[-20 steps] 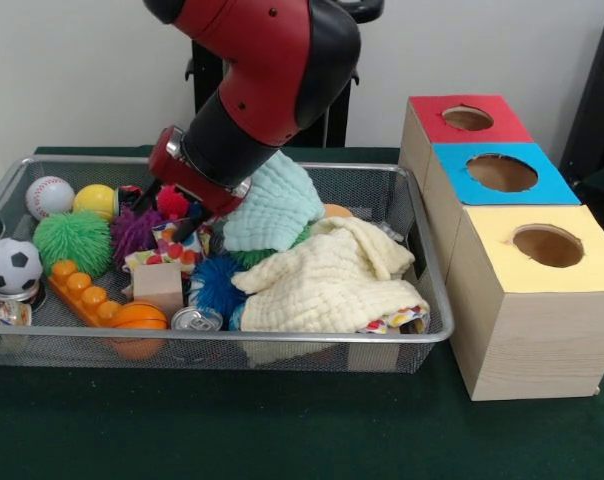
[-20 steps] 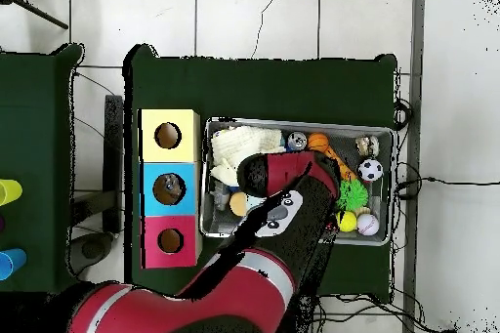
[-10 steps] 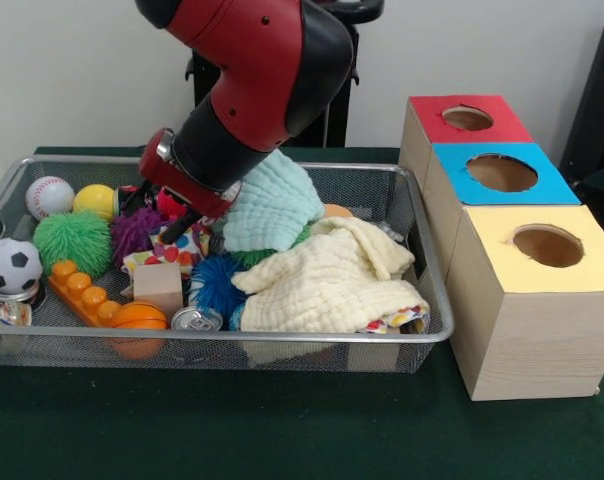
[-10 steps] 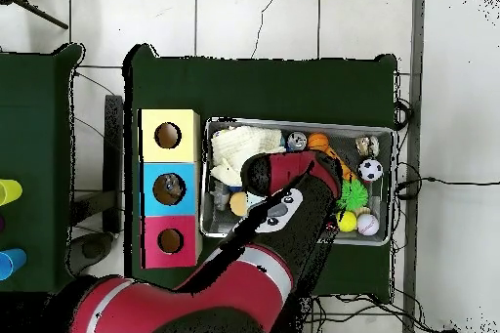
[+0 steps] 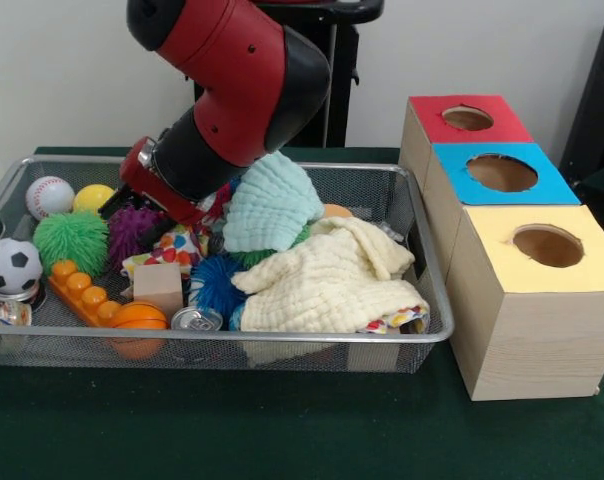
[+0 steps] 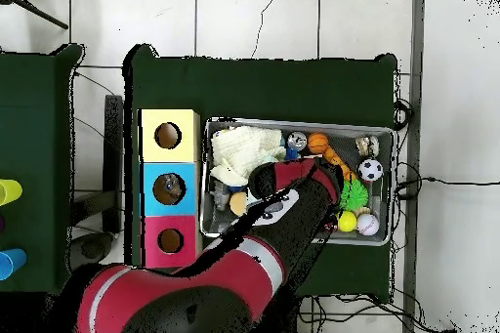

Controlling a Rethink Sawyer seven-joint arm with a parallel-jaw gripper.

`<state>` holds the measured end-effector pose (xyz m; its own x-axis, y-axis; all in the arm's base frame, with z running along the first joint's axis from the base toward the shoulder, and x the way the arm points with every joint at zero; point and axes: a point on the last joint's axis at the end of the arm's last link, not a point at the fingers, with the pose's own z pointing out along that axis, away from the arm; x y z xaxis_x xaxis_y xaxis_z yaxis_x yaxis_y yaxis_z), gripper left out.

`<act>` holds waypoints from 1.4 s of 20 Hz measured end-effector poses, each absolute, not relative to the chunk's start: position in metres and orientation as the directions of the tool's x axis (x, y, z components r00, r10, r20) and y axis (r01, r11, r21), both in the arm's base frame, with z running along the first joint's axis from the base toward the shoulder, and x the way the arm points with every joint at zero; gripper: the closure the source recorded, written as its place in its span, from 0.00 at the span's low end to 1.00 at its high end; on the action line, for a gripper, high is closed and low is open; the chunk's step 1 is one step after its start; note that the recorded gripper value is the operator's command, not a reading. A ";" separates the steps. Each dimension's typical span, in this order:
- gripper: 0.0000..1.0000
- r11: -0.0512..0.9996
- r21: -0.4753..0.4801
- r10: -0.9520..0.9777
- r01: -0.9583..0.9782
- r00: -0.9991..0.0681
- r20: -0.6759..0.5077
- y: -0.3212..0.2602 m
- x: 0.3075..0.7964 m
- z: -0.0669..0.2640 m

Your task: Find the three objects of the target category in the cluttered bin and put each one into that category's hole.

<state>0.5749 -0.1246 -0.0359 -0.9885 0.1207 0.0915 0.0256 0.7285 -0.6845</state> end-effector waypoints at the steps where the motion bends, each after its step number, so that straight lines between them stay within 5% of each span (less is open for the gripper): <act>1: 0.00 0.724 -0.688 0.123 0.039 -0.990 0.073 -0.126 0.575 -0.037; 14: 0.00 0.710 -0.684 0.056 0.167 -0.982 -0.182 -0.151 0.582 -0.063; 28: 0.00 0.692 -0.679 0.153 0.243 -0.970 -0.191 -0.169 0.565 -0.067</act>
